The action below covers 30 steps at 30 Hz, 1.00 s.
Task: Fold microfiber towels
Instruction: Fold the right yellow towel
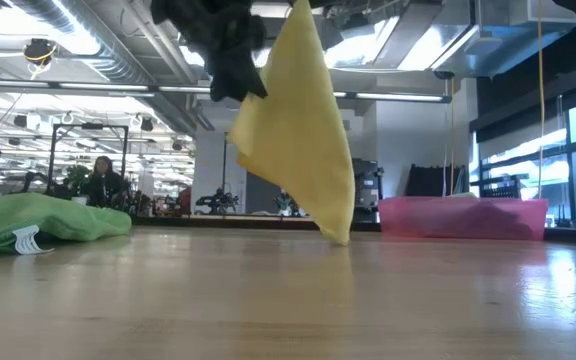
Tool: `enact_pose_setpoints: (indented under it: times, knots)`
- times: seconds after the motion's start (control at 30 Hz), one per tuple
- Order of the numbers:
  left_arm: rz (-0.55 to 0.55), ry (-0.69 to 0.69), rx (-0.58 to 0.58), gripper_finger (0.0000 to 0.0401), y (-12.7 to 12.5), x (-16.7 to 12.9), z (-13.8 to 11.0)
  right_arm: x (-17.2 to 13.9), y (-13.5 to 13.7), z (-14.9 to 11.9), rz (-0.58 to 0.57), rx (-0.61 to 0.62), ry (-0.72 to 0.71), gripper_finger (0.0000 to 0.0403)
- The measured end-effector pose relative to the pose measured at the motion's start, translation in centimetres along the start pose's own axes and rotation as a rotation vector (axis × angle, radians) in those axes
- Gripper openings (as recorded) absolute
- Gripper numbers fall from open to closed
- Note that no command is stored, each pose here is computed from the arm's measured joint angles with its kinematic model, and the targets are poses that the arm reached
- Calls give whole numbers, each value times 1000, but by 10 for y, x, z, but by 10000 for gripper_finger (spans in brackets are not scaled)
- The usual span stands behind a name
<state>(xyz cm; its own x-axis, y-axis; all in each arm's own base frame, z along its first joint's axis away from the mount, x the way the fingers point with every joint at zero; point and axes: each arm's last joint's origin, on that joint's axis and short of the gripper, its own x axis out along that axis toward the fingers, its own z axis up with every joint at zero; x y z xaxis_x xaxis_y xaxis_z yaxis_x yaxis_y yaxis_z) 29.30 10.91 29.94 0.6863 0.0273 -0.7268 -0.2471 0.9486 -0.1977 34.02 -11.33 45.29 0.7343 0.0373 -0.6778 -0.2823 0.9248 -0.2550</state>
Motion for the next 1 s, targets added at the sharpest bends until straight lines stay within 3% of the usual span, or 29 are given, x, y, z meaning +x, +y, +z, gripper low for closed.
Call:
enact_pose_setpoints:
  times: [0.33, 1.0]
  knots:
    - [11, 161, -33, 142, 5, 19, -14, -2, -6, -5, -37, 17, 28, 10]
    - [132, 136, -104, 136, 10, 26, -14, -4, -10, -8, -45, 48, 27, 6]
